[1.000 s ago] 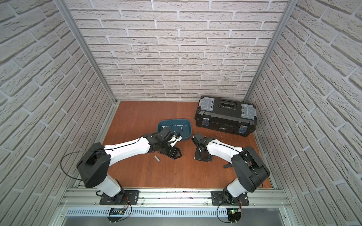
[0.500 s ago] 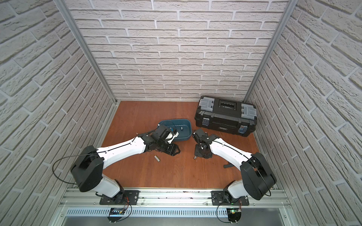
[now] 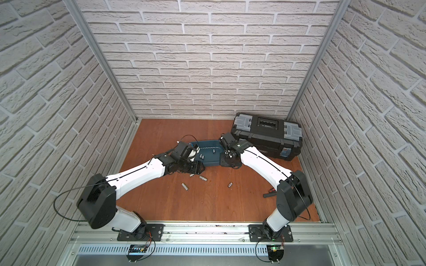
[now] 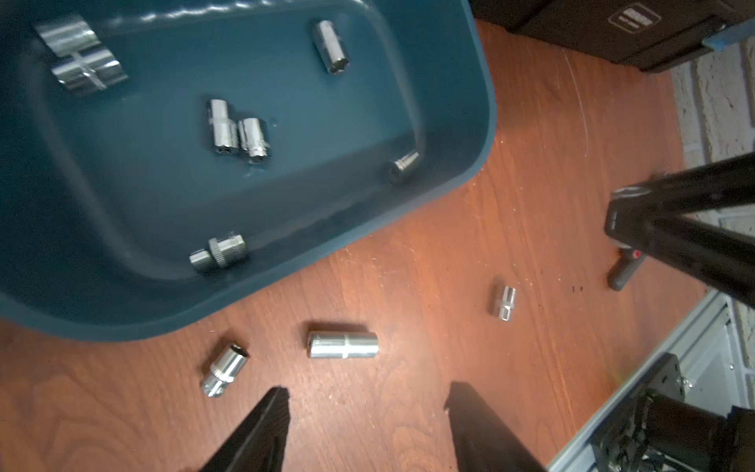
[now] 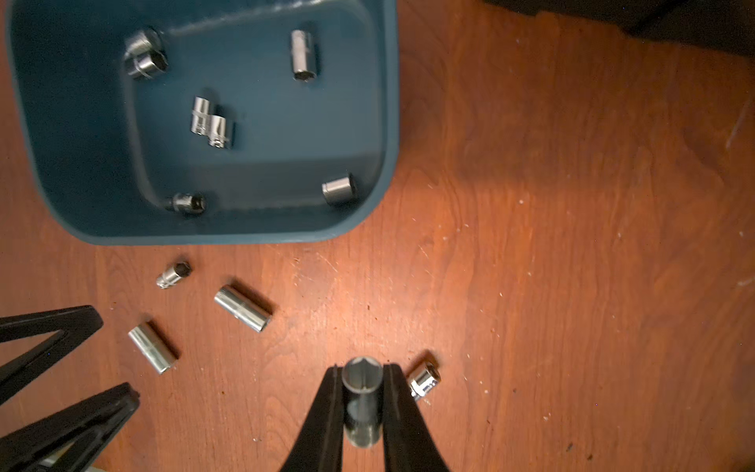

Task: Put the socket on the desktop into the storage box
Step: Pick up the socket head from the center of the board, then place the socket head in the storage box.

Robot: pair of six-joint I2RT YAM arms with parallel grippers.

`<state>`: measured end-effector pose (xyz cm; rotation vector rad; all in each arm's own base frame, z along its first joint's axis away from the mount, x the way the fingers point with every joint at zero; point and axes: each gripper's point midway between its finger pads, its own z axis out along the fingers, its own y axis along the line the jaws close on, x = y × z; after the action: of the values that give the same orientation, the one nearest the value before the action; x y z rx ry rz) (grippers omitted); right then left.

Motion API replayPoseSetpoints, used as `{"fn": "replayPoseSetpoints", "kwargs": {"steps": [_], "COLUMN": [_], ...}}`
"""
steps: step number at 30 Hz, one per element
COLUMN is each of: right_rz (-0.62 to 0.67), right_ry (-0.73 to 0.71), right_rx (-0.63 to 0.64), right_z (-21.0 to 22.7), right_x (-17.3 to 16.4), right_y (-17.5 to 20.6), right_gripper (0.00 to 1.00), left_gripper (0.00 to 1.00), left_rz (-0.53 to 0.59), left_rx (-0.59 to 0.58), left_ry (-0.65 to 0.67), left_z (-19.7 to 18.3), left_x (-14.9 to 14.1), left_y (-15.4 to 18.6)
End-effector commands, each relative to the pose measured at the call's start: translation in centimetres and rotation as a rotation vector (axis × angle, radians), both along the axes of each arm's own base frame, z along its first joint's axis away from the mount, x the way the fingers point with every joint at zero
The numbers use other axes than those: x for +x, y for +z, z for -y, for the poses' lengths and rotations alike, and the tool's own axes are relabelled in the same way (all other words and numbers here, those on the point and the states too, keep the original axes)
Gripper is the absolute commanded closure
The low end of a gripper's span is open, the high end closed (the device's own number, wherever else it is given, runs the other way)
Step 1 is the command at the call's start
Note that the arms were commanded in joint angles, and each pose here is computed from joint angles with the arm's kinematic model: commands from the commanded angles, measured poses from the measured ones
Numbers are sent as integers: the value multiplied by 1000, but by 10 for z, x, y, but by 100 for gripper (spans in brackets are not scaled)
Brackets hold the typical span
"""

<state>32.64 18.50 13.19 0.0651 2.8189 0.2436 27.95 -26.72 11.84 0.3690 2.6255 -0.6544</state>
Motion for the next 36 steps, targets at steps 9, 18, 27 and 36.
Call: {"fn": "replayPoseSetpoints", "kwargs": {"steps": [9, 18, 27, 36], "right_rz": [-33, -83, -121, -149], "right_ry": [133, 144, 141, 138], "right_rx": [44, 80, 84, 79], "right_z": [-38, -59, -68, -76], "right_x": [45, 68, 79, 91], "right_y": [-2, -29, -51, -70], "right_gripper": [82, 82, 82, 81], "left_gripper": [33, 33, 33, 33], "left_rz": [26, 22, 6, -14], "left_rx": [17, 69, 90, 103], "left_ry": [154, 234, 259, 296], "left_z": [-28, -50, -62, -75], "left_x": [18, 17, 10, -2], "left_y": [9, 2, -5, -13]}}
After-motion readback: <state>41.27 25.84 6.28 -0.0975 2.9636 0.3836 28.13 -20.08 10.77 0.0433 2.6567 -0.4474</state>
